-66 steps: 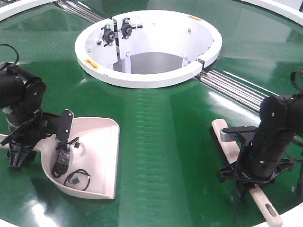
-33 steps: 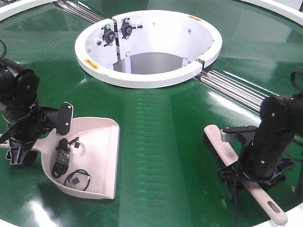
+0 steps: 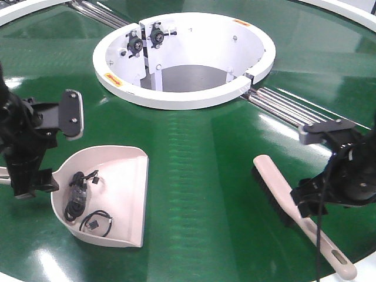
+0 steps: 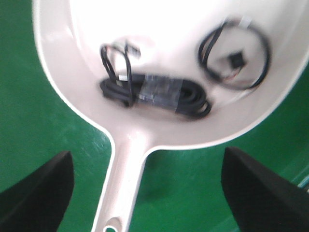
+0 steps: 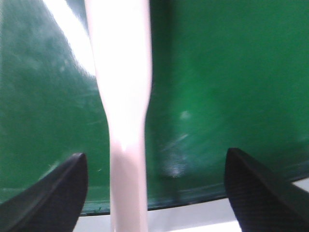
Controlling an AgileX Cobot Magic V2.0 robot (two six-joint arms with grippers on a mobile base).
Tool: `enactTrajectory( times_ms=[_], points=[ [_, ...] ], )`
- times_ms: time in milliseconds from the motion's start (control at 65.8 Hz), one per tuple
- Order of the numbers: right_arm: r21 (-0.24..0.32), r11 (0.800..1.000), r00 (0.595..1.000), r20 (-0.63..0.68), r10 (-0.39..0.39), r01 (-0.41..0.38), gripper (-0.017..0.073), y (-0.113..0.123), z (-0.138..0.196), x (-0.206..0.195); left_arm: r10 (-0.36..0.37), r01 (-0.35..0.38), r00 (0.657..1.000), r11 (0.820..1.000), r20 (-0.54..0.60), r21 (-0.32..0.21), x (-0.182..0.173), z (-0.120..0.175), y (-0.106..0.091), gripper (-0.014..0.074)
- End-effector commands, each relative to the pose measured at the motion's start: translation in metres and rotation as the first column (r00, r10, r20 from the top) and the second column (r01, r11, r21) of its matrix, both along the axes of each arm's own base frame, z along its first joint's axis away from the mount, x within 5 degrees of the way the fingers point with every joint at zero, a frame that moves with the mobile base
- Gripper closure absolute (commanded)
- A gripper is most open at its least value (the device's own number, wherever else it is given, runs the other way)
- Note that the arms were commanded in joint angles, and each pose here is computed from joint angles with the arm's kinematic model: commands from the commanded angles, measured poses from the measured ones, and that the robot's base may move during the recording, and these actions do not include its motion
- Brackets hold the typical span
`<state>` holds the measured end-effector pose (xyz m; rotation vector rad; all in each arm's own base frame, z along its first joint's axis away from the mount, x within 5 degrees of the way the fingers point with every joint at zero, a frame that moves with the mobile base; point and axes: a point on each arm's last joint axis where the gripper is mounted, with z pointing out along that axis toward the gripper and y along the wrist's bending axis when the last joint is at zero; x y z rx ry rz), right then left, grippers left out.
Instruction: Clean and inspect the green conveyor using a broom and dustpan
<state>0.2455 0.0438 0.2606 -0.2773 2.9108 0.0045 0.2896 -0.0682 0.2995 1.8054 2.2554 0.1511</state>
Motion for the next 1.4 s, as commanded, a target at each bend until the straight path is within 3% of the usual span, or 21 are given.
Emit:
enactTrajectory(
  times_ms=[0, 167, 304, 395, 471, 577, 653, 729, 805, 942, 1002, 1078, 1139, 1185, 1306, 1382],
  points=[
    [0.008, 1.000, 0.985, 0.172, 0.000, -0.002, -0.0006, -0.005, 0.032, -0.008, 0.018, -0.005, 0.993, 0.994, 0.115, -0.114, -0.018, 0.038, -0.005, 0.0001],
    [0.050, 0.999, 0.918, 0.396, -0.008, -0.012, -0.0006, -0.008, 0.069, -0.027, 0.040, 0.016, 0.981, 0.959, 0.191, -0.285, -0.049, 0.073, -0.010, 0.0001],
    [0.075, 0.997, 0.844, 0.537, -0.020, -0.025, -0.0006, -0.012, 0.096, -0.048, 0.066, 0.060, 0.961, 0.898, 0.268, -0.435, -0.077, 0.102, -0.014, 0.0001],
    [0.083, 0.996, 0.786, 0.618, -0.020, -0.039, -0.0006, -0.014, 0.112, -0.064, 0.080, 0.082, 0.949, 0.871, 0.304, -0.484, -0.094, 0.116, -0.013, 0.0008],
    [0.079, 0.995, 0.727, 0.686, -0.012, -0.059, -0.0004, -0.017, 0.122, -0.079, 0.143, 0.063, 0.927, 0.850, 0.345, -0.522, -0.109, 0.129, -0.009, 0.0025],
    [0.074, 0.994, 0.644, 0.765, -0.004, -0.081, -0.0004, -0.020, 0.124, -0.098, 0.281, 0.007, 0.868, 0.817, 0.410, -0.576, -0.127, 0.147, 0.002, 0.0059],
    [0.085, 0.992, 0.593, 0.805, -0.016, -0.089, -0.0004, -0.022, 0.119, -0.114, 0.401, -0.047, 0.805, 0.779, 0.438, -0.626, -0.141, 0.157, 0.011, 0.0092],
    [0.092, 0.991, 0.542, 0.840, -0.025, -0.097, -0.0004, -0.025, 0.111, -0.130, 0.515, -0.084, 0.730, 0.720, 0.449, -0.689, -0.158, 0.160, 0.022, 0.0118],
    [0.096, 0.990, 0.492, 0.870, -0.033, -0.104, -0.0004, -0.027, 0.105, -0.142, 0.595, -0.105, 0.675, 0.663, 0.436, -0.742, -0.173, 0.151, 0.029, 0.0139],
    [0.101, 0.988, 0.408, 0.912, -0.046, -0.115, -0.0004, -0.030, 0.092, -0.162, 0.663, -0.103, 0.614, 0.604, 0.427, -0.790, -0.199, 0.111, 0.039, 0.0148],
    [0.111, 0.986, 0.390, 0.919, -0.055, -0.122, -0.0004, -0.031, 0.081, -0.170, 0.690, -0.079, 0.584, 0.572, 0.427, -0.816, -0.211, 0.093, 0.043, 0.0148],
    [0.116, 0.983, 0.352, 0.934, -0.059, -0.142, -0.0004, -0.032, 0.069, -0.181, 0.713, -0.069, 0.568, 0.539, 0.411, -0.840, -0.222, 0.068, 0.046, 0.0148],
    [0.117, 0.981, 0.300, 0.952, -0.068, -0.151, -0.0004, -0.034, 0.057, -0.190, 0.735, -0.075, 0.559, 0.505, 0.384, -0.860, -0.230, 0.045, 0.049, 0.0148],
    [0.117, 0.981, 0.271, 0.960, -0.071, -0.154, -0.0004, -0.034, 0.047, -0.193, 0.746, -0.083, 0.554, 0.491, 0.369, -0.867, -0.232, 0.031, 0.050, 0.0148],
    [0.120, 0.979, 0.198, 0.976, -0.087, -0.166, -0.0004, -0.034, 0.024, -0.195, 0.765, -0.104, 0.538, 0.476, 0.353, -0.873, -0.231, -0.003, 0.052, 0.0148],
    [0.121, 0.978, 0.166, 0.982, -0.092, -0.171, -0.0003, -0.034, 0.016, -0.193, 0.781, -0.099, 0.527, 0.449, 0.336, -0.888, -0.229, -0.016, 0.052, 0.0148]
  ],
)
